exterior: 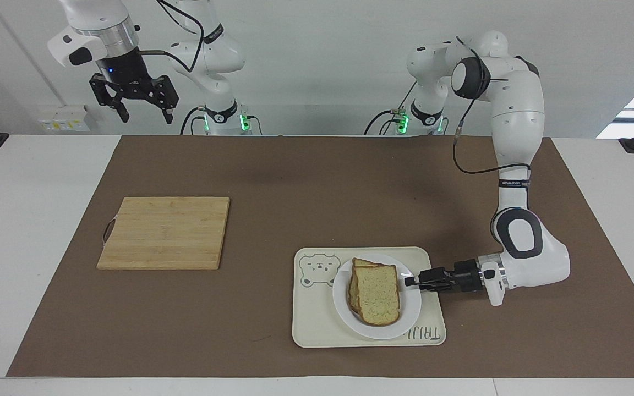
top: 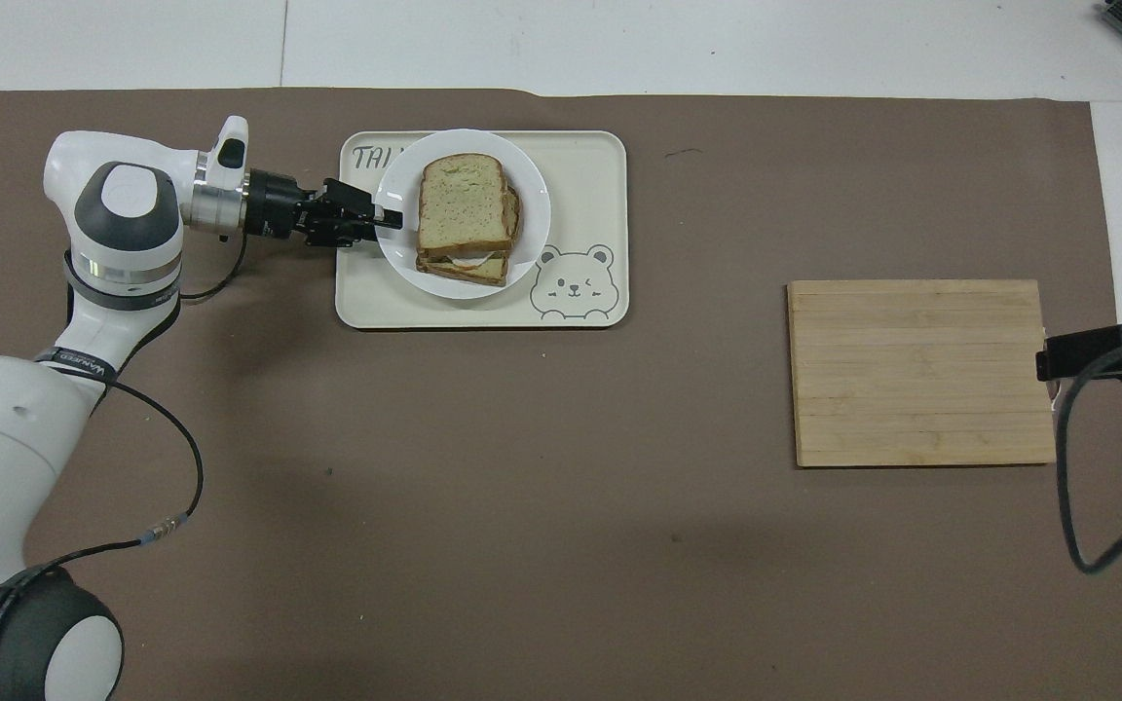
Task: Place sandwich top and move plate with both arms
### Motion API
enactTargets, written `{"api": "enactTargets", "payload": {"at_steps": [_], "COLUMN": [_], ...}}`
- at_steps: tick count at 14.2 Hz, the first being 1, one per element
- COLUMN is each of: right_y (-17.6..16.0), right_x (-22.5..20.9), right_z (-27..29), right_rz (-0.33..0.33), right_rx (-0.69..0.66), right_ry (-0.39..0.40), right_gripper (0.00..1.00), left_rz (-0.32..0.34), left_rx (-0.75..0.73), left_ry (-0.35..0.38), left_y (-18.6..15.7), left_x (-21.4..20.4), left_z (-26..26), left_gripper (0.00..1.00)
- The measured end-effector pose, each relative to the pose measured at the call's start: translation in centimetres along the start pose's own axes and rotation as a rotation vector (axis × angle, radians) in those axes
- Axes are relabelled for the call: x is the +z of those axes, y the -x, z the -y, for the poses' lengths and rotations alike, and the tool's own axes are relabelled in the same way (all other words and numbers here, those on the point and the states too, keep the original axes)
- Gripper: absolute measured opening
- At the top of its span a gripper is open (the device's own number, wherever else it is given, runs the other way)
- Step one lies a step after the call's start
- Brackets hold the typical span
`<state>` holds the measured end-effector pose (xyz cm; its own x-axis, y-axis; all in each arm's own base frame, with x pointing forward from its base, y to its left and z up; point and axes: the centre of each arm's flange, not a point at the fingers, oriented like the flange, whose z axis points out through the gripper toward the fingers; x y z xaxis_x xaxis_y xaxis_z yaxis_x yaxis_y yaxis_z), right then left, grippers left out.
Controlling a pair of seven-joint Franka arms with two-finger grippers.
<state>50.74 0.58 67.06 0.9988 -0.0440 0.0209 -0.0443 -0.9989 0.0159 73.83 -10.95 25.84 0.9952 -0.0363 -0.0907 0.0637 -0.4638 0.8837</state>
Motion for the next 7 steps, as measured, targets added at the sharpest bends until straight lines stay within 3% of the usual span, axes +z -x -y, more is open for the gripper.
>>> {"api": "enactTargets", "payload": {"at_steps": [2, 5, 7], "right_y": [0.0, 0.0, 0.0], "right_x": [0.0, 0.0, 0.0], "right_z": [0.0, -0.1, -0.1], "right_rz": [0.000, 0.000, 0.000], "right_rx": [0.001, 0.001, 0.002], "right_ry": [0.000, 0.000, 0.000], "right_gripper": [1.00, 1.00, 1.00], "left_rz": [-0.010, -0.027, -0.037], "left_rx": [0.011, -0.036, -0.035], "left_ry": [-0.027, -0.089, -0.196], "left_y": [-0.1, 0.0, 0.5], "left_x": [-1.1, -3.3, -5.2], "left_z": [-1.1, -3.7, -6.9], "left_gripper": [1.00, 1.00, 1.00]}}
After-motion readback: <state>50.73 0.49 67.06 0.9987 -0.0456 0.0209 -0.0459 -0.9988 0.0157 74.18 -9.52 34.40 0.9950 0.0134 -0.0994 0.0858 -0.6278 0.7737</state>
